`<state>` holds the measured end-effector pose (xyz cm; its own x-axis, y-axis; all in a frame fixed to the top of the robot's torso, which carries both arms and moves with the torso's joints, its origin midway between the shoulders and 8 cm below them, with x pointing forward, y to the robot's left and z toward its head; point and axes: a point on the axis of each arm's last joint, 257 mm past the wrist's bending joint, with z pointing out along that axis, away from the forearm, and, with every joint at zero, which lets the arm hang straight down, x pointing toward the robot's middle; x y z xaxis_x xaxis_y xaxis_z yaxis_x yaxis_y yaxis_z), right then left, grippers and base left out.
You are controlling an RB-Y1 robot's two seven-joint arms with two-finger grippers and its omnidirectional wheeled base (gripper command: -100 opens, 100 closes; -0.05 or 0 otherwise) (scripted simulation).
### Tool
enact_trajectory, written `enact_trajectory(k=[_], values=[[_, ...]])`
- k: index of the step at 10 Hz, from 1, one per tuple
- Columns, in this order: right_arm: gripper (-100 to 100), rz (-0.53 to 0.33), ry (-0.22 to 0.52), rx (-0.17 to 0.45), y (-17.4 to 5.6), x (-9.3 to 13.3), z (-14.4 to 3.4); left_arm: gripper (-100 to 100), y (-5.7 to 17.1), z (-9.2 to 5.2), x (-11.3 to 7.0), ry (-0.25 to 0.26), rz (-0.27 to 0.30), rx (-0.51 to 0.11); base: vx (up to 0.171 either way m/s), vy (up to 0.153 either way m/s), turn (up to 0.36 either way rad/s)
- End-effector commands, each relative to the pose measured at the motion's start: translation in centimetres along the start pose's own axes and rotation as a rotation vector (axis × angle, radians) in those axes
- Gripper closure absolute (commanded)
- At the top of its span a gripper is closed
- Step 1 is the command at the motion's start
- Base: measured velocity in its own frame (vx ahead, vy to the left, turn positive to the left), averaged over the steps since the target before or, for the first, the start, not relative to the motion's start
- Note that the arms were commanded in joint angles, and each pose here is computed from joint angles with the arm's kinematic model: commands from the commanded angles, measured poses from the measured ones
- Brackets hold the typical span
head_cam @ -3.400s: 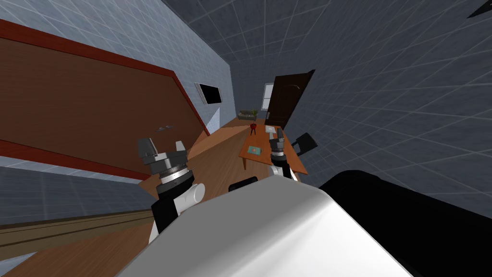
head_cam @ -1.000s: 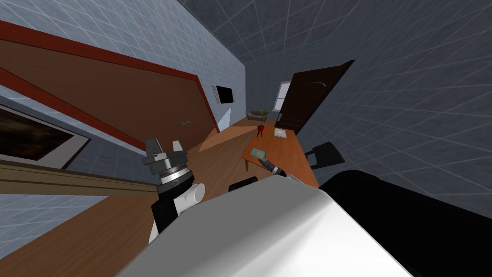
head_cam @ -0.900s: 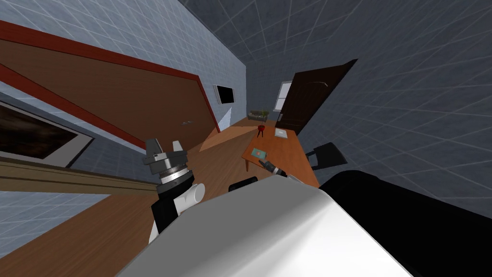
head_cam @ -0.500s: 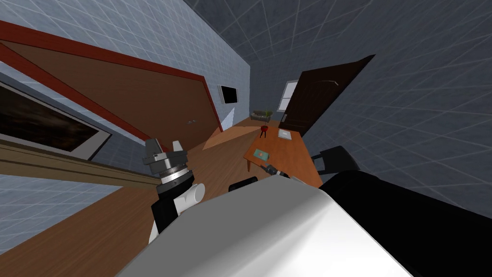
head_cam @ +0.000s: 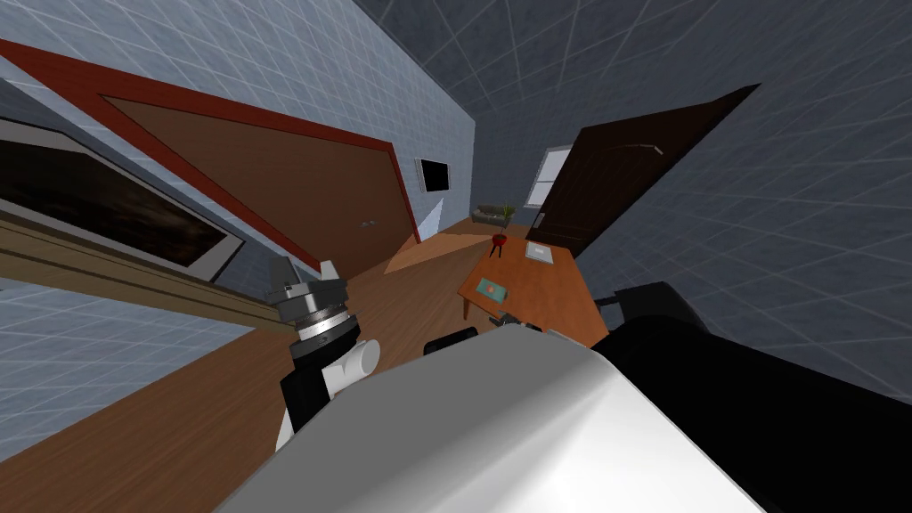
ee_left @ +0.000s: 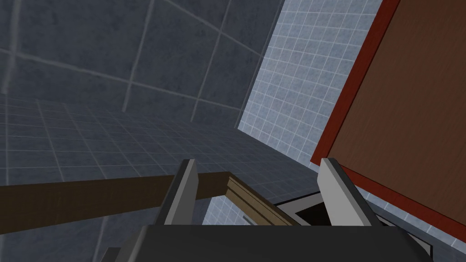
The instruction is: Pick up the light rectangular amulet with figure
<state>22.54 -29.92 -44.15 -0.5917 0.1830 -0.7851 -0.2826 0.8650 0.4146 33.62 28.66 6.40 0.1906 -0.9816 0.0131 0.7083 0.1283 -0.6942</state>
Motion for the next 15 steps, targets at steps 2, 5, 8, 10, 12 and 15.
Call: enact_trajectory(k=[2, 5, 8, 10, 12, 15], values=[[-100, -0.021, 0.053, 0.024, -1.8, 1.6, -1.1, 0, 0.0, 0.0, 0.0, 0.000, 0.000, 0.000, 0.030, 0.017, 0.041], [-100, -0.122, 0.193, 0.041, -4.7, 4.9, -3.9, 0, 0.0, 0.0, 0.0, 0.000, 0.000, 0.000, 0.042, 0.024, 0.154], [-100, -0.164, 0.278, 0.069, -7.1, 6.9, -6.2, 0, 0.0, 0.0, 0.0, 0.000, 0.000, 0.000, 0.034, 0.020, 0.093], [-100, -0.209, 0.351, 0.083, -8.9, 8.2, -8.2, 0, 0.0, 0.0, 0.0, 0.000, 0.000, 0.000, 0.050, 0.020, 0.136], [-100, -0.201, 0.375, 0.112, -10.0, 9.1, -9.3, 0, 0.0, 0.0, 0.0, 0.000, 0.000, 0.000, 0.036, 0.014, 0.050], [-100, -0.280, 0.517, 0.140, -13.4, 11.1, -13.9, 0, 0.0, 0.0, 0.0, 0.000, 0.000, 0.000, 0.042, 0.017, 0.142]])
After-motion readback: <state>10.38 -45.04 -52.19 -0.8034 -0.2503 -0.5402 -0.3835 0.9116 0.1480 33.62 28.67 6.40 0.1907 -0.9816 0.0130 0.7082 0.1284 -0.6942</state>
